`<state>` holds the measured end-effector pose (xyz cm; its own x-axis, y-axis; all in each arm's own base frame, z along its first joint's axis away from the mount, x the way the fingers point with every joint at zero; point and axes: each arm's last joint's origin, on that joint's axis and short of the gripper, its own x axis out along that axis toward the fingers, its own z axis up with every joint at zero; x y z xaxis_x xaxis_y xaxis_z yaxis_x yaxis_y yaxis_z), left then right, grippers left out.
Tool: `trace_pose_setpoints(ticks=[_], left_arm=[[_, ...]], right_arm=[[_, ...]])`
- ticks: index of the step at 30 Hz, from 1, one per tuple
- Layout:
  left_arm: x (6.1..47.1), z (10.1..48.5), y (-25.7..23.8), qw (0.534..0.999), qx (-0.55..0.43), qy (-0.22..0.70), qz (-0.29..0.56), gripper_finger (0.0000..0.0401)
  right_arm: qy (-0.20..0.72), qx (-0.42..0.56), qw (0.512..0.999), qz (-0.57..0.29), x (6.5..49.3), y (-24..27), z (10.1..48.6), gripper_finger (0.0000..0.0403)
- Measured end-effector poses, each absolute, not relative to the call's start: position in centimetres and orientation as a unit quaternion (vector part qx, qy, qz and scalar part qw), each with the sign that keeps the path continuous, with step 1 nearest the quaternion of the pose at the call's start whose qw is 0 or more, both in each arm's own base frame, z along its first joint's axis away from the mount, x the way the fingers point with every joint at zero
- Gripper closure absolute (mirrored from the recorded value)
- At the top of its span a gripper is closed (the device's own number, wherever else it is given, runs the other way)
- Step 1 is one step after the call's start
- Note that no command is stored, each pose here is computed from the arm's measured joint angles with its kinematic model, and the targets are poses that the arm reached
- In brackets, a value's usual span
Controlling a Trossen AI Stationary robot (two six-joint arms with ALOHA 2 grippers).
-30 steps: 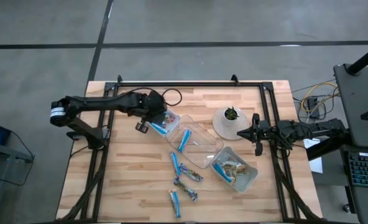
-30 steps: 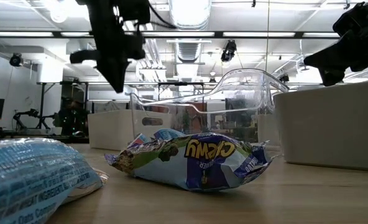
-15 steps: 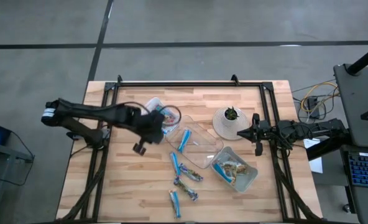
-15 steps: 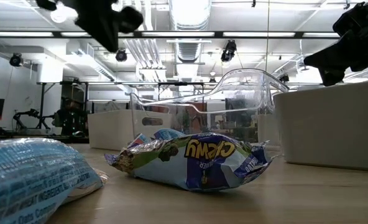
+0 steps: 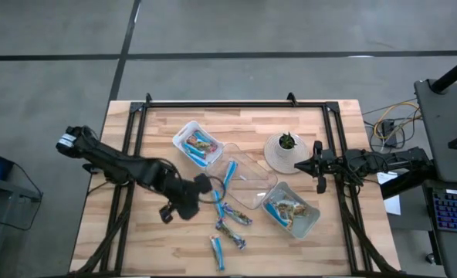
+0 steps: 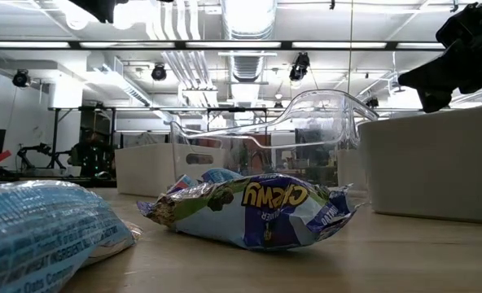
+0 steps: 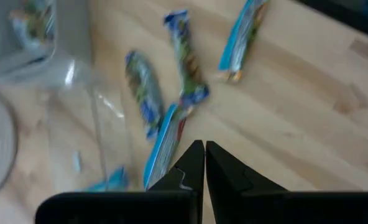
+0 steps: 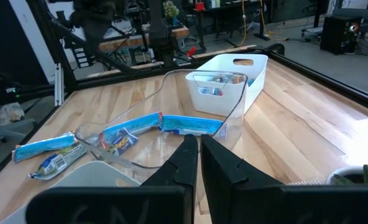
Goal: Pick and place Granola Bars by type
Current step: Put the red granola bar into the white bin
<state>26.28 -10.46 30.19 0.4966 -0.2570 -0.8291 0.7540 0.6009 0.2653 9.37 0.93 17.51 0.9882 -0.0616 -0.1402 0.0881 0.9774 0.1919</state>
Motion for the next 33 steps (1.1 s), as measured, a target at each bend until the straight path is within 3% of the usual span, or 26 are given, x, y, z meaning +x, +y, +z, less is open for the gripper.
trace_pose_setpoints(ticks=[21, 25, 33], left_arm=[[31.4, 26.0, -14.0, 0.815, 0.346, 0.328, -0.330, 0.0397], [31.4, 26.0, -14.2, 0.819, 0.334, 0.325, -0.336, 0.0365], [31.4, 26.0, -14.2, 0.835, 0.292, 0.338, -0.320, 0.0258]], right_arm=[[0.066, 0.099, 0.992, -0.038, 9.4, 0.9, 17.5, 0.0390], [0.067, 0.099, 0.992, -0.038, 9.4, 0.9, 17.5, 0.0390], [0.067, 0.099, 0.992, -0.038, 9.4, 0.9, 17.5, 0.0390]])
